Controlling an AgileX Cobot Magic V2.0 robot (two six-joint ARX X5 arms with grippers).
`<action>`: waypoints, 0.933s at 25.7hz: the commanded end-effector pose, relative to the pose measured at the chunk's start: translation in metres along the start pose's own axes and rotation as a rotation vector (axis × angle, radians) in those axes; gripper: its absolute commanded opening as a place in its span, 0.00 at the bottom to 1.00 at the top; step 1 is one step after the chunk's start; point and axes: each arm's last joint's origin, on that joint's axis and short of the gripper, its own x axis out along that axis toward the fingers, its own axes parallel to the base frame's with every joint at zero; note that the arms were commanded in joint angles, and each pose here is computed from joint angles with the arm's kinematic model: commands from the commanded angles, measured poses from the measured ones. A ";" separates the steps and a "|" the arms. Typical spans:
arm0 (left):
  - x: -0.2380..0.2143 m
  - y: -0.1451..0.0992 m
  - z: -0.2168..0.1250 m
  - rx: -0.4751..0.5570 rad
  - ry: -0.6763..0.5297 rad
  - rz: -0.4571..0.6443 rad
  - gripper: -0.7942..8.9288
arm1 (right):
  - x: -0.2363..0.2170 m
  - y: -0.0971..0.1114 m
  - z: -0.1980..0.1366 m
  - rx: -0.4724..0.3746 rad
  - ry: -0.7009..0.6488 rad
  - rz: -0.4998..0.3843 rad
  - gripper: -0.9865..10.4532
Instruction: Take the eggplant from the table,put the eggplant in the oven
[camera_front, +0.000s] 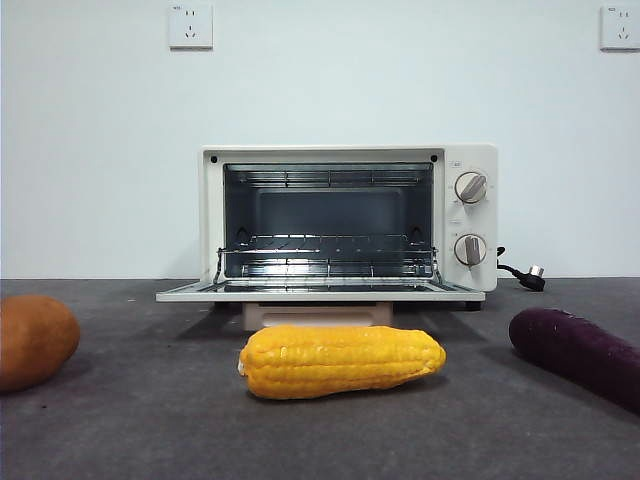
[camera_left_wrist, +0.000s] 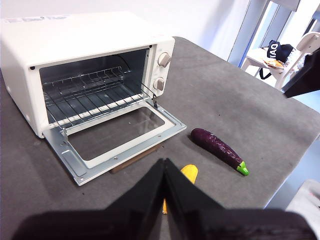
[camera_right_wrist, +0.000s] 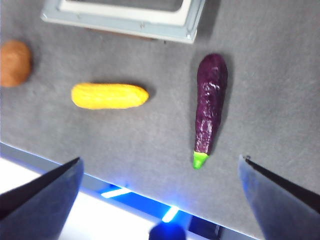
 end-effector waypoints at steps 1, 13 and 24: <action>0.001 0.000 -0.002 0.003 0.006 -0.008 0.08 | 0.019 0.000 0.003 -0.011 0.064 -0.034 0.55; 0.002 -0.001 -0.004 0.014 0.024 -0.031 0.08 | 0.112 -0.002 -0.016 0.025 0.181 -0.067 0.55; 0.003 -0.005 -0.005 0.040 0.042 -0.077 0.08 | 0.168 -0.015 -0.034 0.084 0.230 -0.123 0.55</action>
